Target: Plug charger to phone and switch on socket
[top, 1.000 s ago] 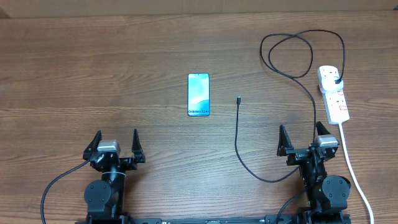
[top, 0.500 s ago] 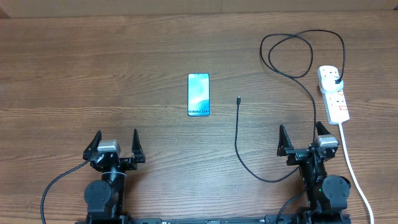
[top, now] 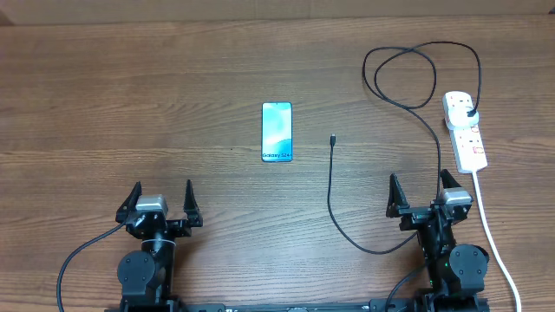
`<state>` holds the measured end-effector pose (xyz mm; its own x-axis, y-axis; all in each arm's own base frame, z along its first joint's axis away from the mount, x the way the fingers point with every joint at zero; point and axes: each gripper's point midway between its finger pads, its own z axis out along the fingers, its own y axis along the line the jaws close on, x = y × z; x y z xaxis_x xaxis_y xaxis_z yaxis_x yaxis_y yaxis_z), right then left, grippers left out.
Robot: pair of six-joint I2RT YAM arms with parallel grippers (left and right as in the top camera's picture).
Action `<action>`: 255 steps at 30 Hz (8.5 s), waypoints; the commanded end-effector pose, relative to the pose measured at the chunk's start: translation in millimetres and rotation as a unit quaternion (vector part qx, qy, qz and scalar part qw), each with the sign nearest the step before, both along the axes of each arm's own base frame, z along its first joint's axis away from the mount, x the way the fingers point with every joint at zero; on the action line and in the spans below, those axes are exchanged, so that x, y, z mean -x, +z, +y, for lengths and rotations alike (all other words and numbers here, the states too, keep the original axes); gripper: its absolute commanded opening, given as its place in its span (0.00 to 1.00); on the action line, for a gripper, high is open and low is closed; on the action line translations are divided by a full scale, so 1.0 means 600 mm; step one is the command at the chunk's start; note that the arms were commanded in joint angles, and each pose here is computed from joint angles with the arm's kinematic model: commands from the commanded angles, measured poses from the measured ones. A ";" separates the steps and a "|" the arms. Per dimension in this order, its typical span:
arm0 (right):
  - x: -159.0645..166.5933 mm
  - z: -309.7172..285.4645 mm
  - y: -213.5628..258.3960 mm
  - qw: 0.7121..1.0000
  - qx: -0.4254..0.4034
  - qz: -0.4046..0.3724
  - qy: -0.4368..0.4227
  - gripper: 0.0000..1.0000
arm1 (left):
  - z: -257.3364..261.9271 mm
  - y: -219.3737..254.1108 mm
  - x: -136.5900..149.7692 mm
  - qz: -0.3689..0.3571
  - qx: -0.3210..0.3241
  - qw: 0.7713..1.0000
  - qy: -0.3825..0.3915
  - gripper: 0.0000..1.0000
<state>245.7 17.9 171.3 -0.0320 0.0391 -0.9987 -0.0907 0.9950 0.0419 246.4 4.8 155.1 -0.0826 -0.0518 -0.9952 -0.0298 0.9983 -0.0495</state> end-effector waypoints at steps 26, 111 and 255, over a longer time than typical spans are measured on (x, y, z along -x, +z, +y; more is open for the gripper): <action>0.000 0.000 -0.002 1.000 0.002 -0.003 -0.001 1.00 | -0.102 0.275 0.092 -0.240 0.387 0.848 -0.272 1.00; 0.000 0.000 -0.002 1.000 0.002 -0.003 -0.001 1.00 | -0.396 -0.206 -0.323 0.667 0.033 0.743 -0.047 1.00; 0.000 0.000 -0.002 1.000 0.002 -0.003 -0.001 1.00 | -0.338 -0.222 -0.298 0.703 0.028 0.710 -0.006 0.75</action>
